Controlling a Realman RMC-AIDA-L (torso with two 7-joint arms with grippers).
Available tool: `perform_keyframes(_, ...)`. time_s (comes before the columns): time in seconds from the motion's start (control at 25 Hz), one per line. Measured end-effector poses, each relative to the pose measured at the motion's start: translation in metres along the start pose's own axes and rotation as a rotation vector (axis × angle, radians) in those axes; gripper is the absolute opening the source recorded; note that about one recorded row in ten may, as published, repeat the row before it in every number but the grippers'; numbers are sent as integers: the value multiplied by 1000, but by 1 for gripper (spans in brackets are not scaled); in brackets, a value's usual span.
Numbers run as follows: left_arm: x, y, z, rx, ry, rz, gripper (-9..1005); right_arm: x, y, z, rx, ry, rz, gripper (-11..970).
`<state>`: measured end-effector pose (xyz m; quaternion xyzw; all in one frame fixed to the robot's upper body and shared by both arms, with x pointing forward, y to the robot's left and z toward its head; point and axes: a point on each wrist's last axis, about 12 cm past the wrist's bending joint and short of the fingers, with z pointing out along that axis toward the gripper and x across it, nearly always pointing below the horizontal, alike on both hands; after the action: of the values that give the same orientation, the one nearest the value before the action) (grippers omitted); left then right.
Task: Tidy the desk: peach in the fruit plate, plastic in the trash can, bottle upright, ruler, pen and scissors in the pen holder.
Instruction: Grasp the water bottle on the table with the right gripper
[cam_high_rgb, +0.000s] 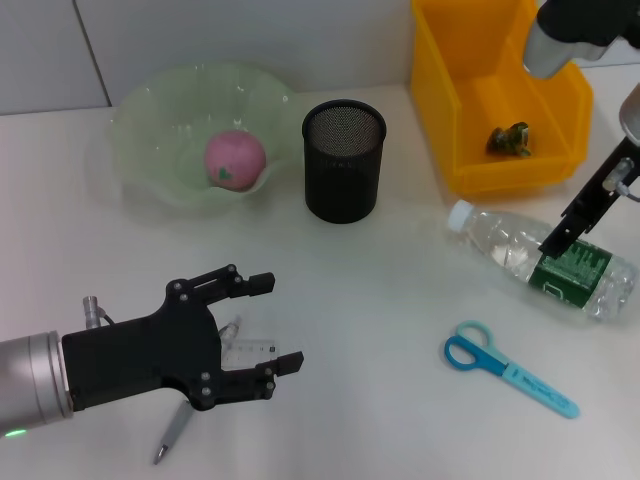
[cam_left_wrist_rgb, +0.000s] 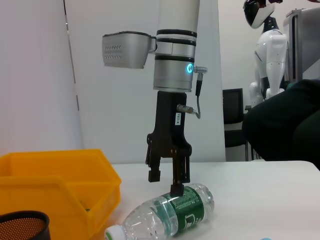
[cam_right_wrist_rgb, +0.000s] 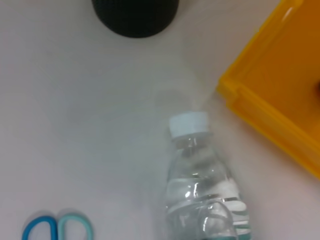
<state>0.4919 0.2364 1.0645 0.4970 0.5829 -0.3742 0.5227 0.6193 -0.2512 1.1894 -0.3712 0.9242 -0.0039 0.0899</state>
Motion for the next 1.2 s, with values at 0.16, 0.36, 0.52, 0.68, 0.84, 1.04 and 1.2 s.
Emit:
perform_keyframes(0.16,-1,1,1,1,0,0,827,-1,3,3,-3,8,-10,814)
perform_keyframes(0.36,0,1,1,0,1,-2,827,0,4,7,-12,17,-8,814)
perform_keyframes(0.52,0,1,1,0,1,-2,827,0,3,8,-12,17,-9,814)
perform_keyframes(0.68,0,1,1,1,1,-3,827,0,4,9,-13,16,-13,813)
perform_keyframes(0.84,0,1,1,0,1,-3,827,0,4,13,-16,19,-11,813)
perform_keyframes(1.04,0,1,1,0,1,-5,827,-1,6,18,-20,29,-14,812)
perform_keyframes(1.2,0,1,1,0,1,-5,827,-2,8,23,-12,40,-22,812)
